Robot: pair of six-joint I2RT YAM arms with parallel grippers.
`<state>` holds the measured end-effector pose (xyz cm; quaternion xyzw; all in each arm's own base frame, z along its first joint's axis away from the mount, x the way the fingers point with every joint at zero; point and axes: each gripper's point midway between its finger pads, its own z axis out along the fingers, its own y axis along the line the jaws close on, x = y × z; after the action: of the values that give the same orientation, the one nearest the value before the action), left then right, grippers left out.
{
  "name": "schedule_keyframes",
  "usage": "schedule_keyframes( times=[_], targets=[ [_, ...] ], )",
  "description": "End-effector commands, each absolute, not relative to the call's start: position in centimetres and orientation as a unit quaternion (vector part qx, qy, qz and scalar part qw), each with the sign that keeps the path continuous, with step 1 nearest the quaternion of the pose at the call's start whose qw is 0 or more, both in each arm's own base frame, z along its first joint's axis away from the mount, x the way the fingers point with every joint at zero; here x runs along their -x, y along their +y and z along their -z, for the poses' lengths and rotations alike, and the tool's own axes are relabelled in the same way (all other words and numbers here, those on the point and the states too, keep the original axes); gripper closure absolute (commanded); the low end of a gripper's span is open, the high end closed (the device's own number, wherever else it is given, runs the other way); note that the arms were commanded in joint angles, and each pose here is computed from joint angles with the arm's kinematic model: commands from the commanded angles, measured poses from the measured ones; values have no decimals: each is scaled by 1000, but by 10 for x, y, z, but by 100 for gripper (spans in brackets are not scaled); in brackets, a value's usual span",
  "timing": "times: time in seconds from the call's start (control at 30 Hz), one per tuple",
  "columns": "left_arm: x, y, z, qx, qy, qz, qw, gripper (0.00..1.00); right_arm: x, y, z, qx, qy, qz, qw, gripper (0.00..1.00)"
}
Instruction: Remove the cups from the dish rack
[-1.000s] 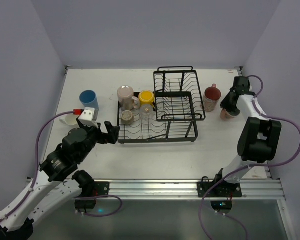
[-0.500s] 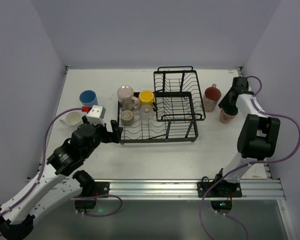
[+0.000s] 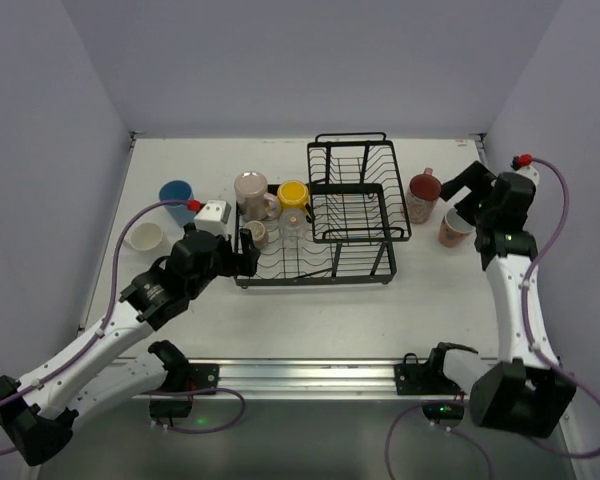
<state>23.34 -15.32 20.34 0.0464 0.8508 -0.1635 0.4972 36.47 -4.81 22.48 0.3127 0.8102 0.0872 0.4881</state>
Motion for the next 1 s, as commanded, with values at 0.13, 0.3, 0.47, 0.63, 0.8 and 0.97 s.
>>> schedule_keyframes(
  times=[0.13, 0.3, 0.47, 0.63, 0.8, 0.97],
  targets=[
    [-284, -173, -186, -4, 851, 127, 509, 2, -296, 22, -308, -213, 699, -255, 633, 15],
    [-318, -189, -174, -17, 847, 96, 522, 12, -256, 53, -324, -153, 680, -309, 647, 52],
    [-330, -223, -178, -57, 819, 161, 548, 13, -244, 73, -308, -115, 686, -339, 633, 53],
    [-327, -245, -177, -97, 789, 216, 567, 0, -240, 87, -303, -88, 690, -369, 617, 34],
    [-341, -261, -169, -133, 785, 220, 564, 0, -237, 93, -309, -72, 684, -379, 620, 33],
    [-362, -267, -167, -140, 776, 231, 570, 0, -233, 100, -317, -54, 681, -389, 618, 33]
  ],
)
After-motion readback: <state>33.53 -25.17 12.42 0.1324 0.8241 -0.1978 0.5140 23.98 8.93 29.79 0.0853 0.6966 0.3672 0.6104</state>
